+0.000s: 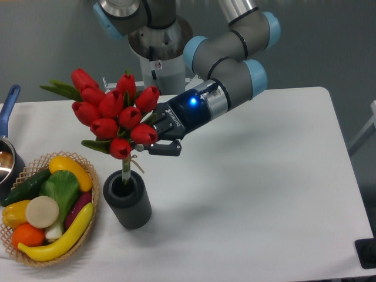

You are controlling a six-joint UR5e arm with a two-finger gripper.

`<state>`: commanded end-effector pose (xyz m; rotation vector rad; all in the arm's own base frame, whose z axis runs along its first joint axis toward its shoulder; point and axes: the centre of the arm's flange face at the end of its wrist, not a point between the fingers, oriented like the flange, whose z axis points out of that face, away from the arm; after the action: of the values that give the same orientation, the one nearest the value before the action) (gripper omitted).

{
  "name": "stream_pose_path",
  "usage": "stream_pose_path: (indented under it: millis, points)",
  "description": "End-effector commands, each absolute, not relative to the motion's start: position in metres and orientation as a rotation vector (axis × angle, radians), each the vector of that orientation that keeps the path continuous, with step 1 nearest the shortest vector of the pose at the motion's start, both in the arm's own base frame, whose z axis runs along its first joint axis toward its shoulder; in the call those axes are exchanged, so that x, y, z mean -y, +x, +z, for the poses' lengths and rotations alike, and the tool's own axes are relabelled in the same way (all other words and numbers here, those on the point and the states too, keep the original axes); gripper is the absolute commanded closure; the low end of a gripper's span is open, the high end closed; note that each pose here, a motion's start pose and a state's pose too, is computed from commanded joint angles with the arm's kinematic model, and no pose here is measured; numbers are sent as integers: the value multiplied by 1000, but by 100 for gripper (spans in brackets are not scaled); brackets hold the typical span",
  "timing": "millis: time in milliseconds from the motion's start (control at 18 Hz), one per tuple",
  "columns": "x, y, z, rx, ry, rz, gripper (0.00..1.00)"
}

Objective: Insert the flowers into the vase
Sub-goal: 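Lower the tulip stems into the vase opening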

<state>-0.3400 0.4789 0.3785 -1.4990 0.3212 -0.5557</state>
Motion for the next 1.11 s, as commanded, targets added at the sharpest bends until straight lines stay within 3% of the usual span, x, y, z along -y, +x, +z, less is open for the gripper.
stream_pose_path:
  millis: [1111]
  points:
    - [-489,-340,329,-282,-1520,-613,88]
